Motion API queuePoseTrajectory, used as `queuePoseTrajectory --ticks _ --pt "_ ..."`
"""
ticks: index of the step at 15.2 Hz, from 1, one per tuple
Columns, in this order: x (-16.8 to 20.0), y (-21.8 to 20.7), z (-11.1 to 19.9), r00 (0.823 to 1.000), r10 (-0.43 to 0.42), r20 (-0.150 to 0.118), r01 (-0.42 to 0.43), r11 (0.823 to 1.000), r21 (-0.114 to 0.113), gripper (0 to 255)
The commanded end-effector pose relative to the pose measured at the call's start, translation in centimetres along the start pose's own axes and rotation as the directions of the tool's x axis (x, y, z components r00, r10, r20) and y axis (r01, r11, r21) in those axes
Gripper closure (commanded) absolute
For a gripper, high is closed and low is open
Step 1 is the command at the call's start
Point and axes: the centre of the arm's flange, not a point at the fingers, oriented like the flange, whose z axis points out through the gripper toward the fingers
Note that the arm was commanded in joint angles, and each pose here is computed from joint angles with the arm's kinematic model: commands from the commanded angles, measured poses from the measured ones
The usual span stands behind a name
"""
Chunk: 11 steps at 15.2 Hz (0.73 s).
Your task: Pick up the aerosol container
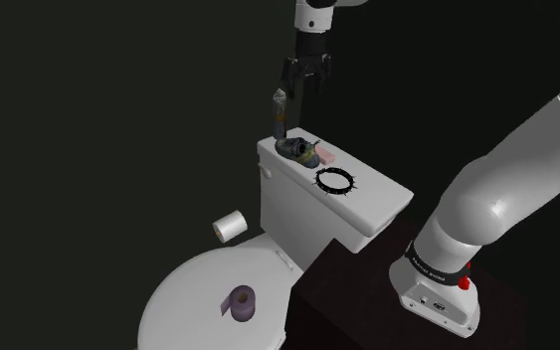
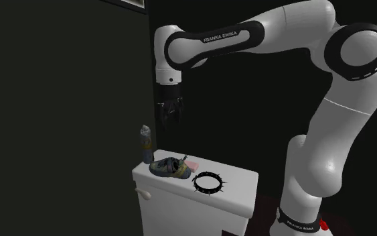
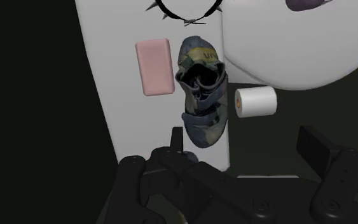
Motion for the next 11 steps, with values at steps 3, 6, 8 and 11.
queuePoseTrajectory --ticks 3,6,8,11 --pt "5.0 0.6 1.4 0.998 0.066 -0.018 -0.066 0.998 0.004 0" --pt "8.6 1.2 2.1 0.993 0.114 -0.031 -0.114 0.993 0.008 0" --pt "11.1 1.7 2.6 0.988 0.146 -0.040 -0.146 0.989 0.011 0" --pt "14.6 2.7 3.2 0.980 0.194 -0.053 -0.194 0.981 0.016 0"
